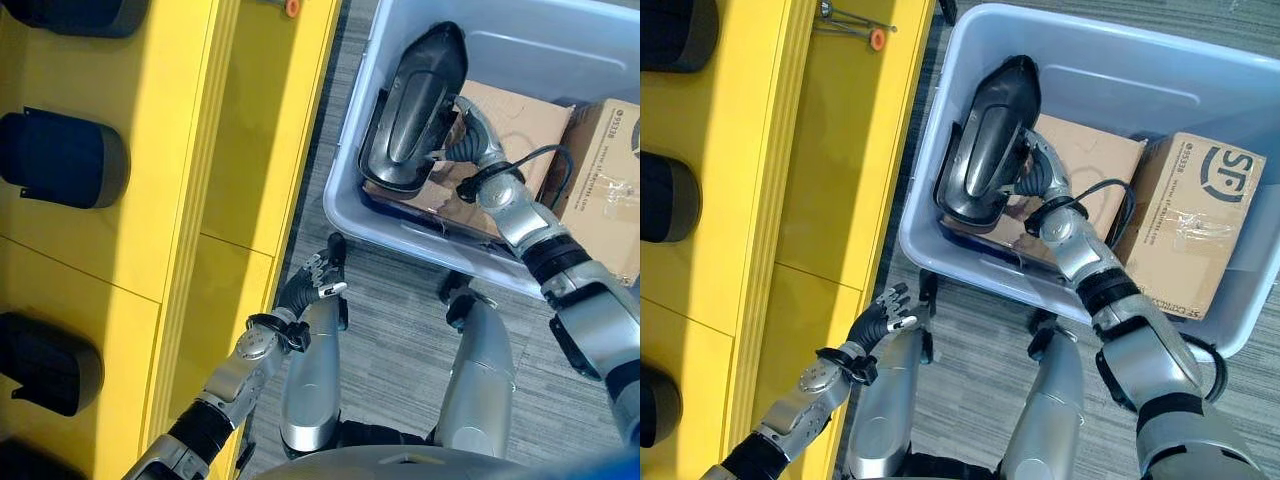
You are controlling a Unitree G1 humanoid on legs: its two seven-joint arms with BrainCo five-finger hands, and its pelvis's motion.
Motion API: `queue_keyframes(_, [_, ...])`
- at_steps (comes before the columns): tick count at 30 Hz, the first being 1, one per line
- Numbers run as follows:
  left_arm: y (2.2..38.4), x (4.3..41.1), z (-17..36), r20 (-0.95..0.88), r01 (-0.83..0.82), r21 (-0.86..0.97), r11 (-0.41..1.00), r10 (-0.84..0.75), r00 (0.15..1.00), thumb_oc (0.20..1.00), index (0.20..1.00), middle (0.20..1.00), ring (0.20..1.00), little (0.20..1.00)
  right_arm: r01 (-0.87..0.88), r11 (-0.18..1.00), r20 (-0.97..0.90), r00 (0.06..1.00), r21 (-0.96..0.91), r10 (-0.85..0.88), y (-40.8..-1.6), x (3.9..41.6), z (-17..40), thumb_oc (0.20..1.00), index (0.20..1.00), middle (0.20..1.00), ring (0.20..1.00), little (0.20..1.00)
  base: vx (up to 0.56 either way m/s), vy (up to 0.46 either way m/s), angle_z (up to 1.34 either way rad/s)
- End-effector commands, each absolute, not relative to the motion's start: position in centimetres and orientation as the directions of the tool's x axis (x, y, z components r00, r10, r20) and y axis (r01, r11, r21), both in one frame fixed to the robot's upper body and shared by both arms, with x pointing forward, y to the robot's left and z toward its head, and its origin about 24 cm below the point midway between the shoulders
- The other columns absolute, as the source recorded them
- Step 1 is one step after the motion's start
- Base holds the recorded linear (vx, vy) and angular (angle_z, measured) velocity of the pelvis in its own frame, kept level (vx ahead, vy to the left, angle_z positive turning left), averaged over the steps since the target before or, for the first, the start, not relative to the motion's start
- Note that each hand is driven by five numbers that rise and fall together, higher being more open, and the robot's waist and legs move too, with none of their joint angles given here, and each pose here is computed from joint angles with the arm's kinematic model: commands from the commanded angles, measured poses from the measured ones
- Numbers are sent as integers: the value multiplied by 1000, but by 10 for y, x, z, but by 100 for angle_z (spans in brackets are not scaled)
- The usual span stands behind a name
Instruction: Move parts from the plastic box to the shelf.
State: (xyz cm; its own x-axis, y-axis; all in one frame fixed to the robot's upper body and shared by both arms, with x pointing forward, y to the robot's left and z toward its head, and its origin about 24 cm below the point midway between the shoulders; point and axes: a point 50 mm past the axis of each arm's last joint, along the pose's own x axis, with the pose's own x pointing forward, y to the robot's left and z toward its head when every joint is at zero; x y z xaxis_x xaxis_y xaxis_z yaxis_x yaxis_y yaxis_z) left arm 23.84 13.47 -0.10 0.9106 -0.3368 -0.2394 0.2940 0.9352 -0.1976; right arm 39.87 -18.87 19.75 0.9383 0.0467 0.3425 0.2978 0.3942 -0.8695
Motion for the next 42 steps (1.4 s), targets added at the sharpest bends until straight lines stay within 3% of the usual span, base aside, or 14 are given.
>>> queue_keyframes(1, [121,232,4,-190,362,-234,903,-407,893,1000,1000,1000,1000,1000,420,49,423,903,-906,81,-189,403,239,1000,1000,1000,1000,1000,0,0,0])
queue_keyframes(3, [121,232,4,-185,366,-233,901,-410,893,1000,1000,1000,1000,1000,408,-29,405,910,-912,88,-190,405,239,1000,1000,1000,1000,1000,0,0,0])
queue_keyframes(4, [122,232,3,-185,371,-224,901,-413,892,1000,1000,1000,1000,1000,368,-184,358,930,-911,85,-193,408,239,1000,1000,1000,1000,1000,-32,-32,1])
queue_keyframes(7, [124,233,4,-187,378,-215,901,-418,889,1000,1000,1000,1000,1000,283,-351,301,954,-893,2,-204,413,241,1000,1000,1000,1000,1000,-16,-51,6])
queue_keyframes(10, [128,229,3,-190,397,-201,896,-433,881,1000,1000,1000,1000,1000,195,-435,324,914,-879,-244,-247,410,245,1000,1000,1000,1000,1000,-1,-54,12])
queue_keyframes(16, [130,224,3,-193,411,-188,892,-444,875,1000,1000,1000,1000,1000,80,-500,320,851,-862,-416,-283,399,245,1000,1000,1000,1000,1000,12,-15,3])
queue_keyframes(22, [131,218,4,-192,414,-181,892,-445,875,1000,1000,1000,1000,1000,115,-478,354,821,-871,-447,-304,389,239,1000,1000,1000,1000,1000,9,4,-1])
queue_keyframes(27, [134,222,17,-114,410,-99,907,-420,900,1000,1000,1000,1000,1000,278,-414,421,853,-867,-308,-289,394,245,1000,1000,1000,1000,1000,6,13,-6])
queue_keyframes(31, [133,231,48,44,412,-27,911,-411,911,1000,1000,1000,1000,1000,252,-513,397,897,-821,-195,-268,398,247,1000,1000,1000,1000,1000,5,55,-12])
queue_keyframes(34, [135,233,58,102,402,-6,916,-399,911,1000,1000,1000,1000,1000,249,-509,393,898,-824,-198,-268,397,245,1000,1000,1000,1000,1000,9,23,-8])
queue_keyframes(39, [139,238,91,292,352,39,935,-348,891,1000,1000,1000,1000,1000,437,-300,486,867,-848,-109,-259,394,237,1000,1000,1000,1000,1000,0,0,0])
queue_keyframes(42, [136,239,125,468,332,57,942,-319,825,1000,1000,1000,1000,1000,655,2,655,755,-756,33,-225,384,248,1000,1000,1000,1000,1000,20,23,-10])
